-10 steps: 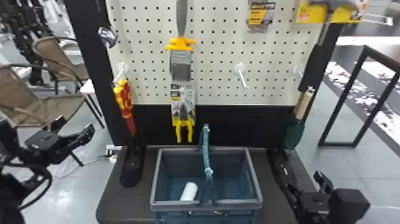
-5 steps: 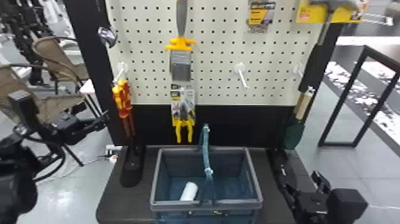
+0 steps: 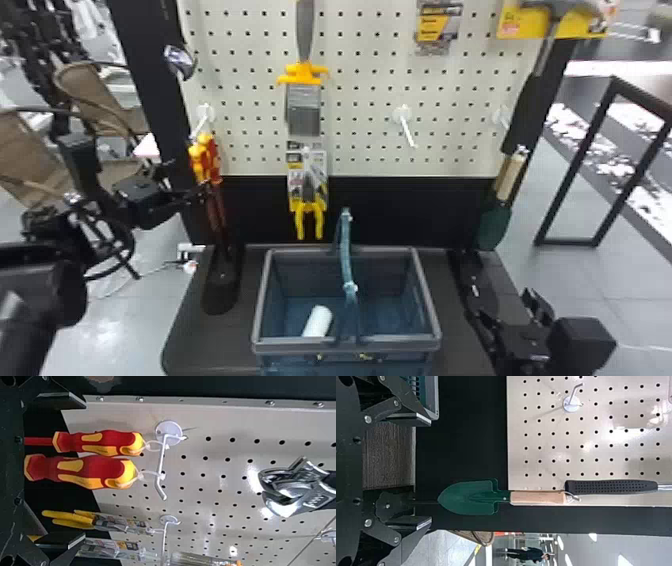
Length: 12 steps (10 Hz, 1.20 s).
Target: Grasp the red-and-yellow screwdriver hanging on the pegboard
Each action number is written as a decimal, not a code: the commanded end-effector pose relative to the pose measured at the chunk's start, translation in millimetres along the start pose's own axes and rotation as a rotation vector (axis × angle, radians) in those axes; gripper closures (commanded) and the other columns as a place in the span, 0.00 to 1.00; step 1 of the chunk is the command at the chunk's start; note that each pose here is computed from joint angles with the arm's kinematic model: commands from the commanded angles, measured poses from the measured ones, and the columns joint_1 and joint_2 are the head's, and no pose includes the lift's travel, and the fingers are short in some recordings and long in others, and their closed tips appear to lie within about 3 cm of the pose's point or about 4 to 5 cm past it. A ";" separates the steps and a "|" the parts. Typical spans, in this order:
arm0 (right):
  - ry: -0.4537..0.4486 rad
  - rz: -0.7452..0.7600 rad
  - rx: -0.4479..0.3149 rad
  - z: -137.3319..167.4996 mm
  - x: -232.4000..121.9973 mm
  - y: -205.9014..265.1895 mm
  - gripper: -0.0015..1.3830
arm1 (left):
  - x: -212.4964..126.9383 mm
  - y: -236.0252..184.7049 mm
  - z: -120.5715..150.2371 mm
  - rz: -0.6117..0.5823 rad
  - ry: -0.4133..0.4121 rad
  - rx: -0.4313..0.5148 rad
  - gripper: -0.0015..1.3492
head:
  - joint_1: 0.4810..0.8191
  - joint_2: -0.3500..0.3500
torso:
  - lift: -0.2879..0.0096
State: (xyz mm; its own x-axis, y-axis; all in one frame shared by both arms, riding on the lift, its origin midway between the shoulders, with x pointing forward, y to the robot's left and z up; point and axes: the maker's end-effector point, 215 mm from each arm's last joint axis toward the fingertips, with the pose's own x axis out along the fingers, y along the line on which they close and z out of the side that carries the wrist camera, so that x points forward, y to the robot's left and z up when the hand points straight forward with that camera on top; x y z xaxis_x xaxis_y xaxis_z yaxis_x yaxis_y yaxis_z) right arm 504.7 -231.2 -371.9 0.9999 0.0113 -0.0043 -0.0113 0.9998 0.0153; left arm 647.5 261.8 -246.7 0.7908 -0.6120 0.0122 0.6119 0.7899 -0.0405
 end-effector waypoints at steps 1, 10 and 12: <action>0.004 0.000 0.000 -1.4 -0.2 -0.1 0.29 | 3.9 0.6 1.8 -0.012 0.012 0.004 0.11 | 0.20 0.50 | 0.63; 0.012 0.003 -0.001 -4.9 -0.5 0.2 0.29 | 33.8 -22.0 8.1 -0.104 0.035 -0.006 0.11 | 0.20 0.50 | 0.63; 0.014 0.003 -0.001 -5.8 -0.2 0.2 0.29 | 38.1 -26.3 8.8 -0.115 0.041 -0.003 0.22 | 0.20 0.50 | 0.63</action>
State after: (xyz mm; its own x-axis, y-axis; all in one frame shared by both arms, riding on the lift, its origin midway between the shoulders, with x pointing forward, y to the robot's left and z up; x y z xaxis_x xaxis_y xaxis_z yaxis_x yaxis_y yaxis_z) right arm 504.4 -230.9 -377.2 0.9997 0.0149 -0.0170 -0.0146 0.9998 0.0139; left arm 661.4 219.4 -236.2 0.7160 -0.6978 -0.0206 0.6966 0.7160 -0.0449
